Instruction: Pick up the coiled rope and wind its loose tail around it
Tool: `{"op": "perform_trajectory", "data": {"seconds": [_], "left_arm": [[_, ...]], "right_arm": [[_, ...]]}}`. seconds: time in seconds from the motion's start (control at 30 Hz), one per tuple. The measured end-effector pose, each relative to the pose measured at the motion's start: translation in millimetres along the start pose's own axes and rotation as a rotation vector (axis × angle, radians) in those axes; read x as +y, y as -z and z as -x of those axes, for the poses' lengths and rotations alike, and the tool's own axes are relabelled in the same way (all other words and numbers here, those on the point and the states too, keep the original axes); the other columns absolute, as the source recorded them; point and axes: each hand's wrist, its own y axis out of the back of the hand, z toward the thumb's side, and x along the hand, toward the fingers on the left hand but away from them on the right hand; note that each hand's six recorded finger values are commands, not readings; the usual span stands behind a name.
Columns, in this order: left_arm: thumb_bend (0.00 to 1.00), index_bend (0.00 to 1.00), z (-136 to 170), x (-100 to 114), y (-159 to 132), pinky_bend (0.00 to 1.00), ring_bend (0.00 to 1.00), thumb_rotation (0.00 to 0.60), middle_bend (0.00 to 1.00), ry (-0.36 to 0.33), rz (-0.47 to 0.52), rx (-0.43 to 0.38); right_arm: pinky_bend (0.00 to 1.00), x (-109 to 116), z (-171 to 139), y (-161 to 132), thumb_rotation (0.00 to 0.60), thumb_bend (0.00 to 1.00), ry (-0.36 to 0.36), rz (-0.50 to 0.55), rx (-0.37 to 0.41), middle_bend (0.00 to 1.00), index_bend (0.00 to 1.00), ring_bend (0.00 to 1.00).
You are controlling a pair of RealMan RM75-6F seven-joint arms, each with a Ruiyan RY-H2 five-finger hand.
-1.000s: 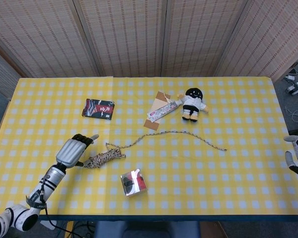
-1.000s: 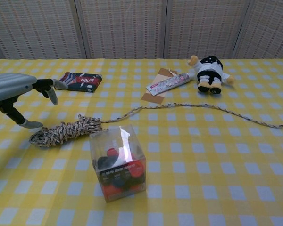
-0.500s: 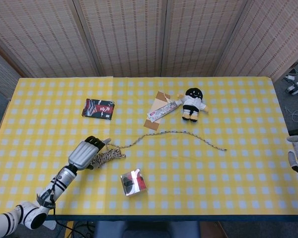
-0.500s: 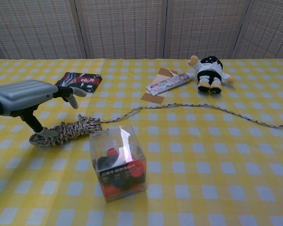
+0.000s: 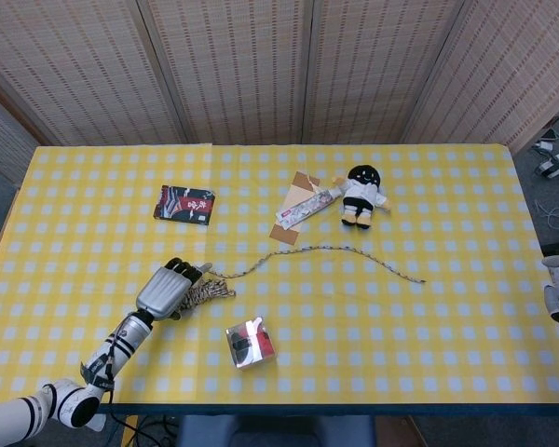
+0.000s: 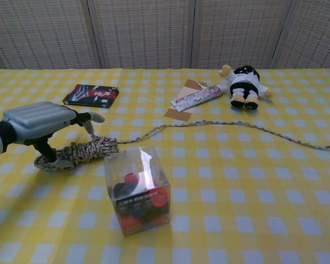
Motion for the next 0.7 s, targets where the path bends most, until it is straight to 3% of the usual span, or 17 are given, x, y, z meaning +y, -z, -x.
{"op": "perform_trajectory", "data": {"seconds": [0.17,0.33,0.47,0.7], "left_arm": [[0.21,0.12,-2,-4,16,0.14,0.20,0.600,0.25,-0.006,-0.062,0.060],[0.21,0.23,-2,-5,30,0.14,0.20,0.600,0.25,-0.005,-0.040,0.118],[0.21,0.34,-1,-5,36,0.14,0.20,0.600,0.26,-0.003,-0.046,0.130],[0.21,0.42,-1,-10,36,0.14,0.21,0.600,0.29,0.018,-0.050,0.132]], "right_arm": [[0.29,0,0,0,0.600,0.38,0.000,0.002,0.001,0.27,0.36,0.16],[0.29,1,-1,-1,0.600,0.38,0.004,0.003,0.000,0.27,0.36,0.16],[0.29,1,-2,-1,0.600,0.38,0.006,0.004,0.000,0.27,0.36,0.16],[0.29,2,-3,1,0.600,0.38,0.008,0.008,-0.005,0.27,0.36,0.16]]}}
